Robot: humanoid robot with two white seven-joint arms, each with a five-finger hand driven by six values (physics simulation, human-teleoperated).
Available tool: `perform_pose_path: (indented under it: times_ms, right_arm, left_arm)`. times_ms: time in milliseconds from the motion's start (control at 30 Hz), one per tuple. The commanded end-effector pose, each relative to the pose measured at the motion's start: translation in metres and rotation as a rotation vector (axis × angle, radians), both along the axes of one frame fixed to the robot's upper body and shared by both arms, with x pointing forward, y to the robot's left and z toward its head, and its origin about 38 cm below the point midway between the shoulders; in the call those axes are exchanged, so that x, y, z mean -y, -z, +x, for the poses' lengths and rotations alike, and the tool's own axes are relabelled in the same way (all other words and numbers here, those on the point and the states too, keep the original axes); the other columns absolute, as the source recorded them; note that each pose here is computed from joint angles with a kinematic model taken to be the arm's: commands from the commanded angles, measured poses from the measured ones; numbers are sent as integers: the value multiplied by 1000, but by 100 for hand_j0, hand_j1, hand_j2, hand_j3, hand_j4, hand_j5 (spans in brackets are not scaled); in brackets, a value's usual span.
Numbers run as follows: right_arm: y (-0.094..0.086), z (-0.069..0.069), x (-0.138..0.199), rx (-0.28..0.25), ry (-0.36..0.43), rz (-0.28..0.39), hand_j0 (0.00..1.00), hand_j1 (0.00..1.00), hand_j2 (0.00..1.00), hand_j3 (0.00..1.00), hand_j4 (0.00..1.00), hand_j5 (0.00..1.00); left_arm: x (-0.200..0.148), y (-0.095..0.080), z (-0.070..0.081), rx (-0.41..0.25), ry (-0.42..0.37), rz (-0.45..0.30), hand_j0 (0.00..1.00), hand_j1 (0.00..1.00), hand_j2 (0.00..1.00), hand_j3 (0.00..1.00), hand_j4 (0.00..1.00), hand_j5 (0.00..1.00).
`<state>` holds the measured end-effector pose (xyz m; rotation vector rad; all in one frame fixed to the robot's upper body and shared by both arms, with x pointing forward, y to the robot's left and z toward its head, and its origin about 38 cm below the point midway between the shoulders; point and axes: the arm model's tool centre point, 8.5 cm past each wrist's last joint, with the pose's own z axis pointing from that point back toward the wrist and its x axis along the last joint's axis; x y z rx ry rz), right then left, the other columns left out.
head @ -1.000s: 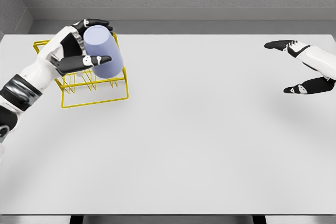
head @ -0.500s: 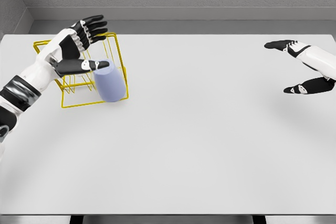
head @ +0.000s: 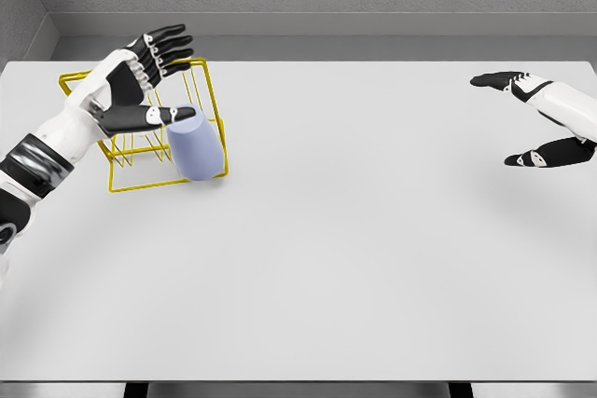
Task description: Place the cup on the cup holder with both arms
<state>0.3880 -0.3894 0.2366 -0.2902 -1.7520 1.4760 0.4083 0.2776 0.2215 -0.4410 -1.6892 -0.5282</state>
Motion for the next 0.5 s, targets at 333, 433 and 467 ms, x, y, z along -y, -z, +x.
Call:
perform_pose_path:
  times_ms: [333,433,467]
  right_arm:
    - [-1,0,1,-1,2,6,100,100,100,100,100,100]
    - [-1,0,1,-1,2,6,100,100,100,100,100,100]
    - [-1,0,0,-1,1,8,100,100,100,100,100,100]
  left_arm:
    - [-64,-40,-37,236,-57,-2,89,89,89,89,89,89]
    - [-87,-43,-47,248,-100,14,96,96,96,96,96,96]
    - [-90,-43,-49,250,-107,17,100,100,100,100,100,100]
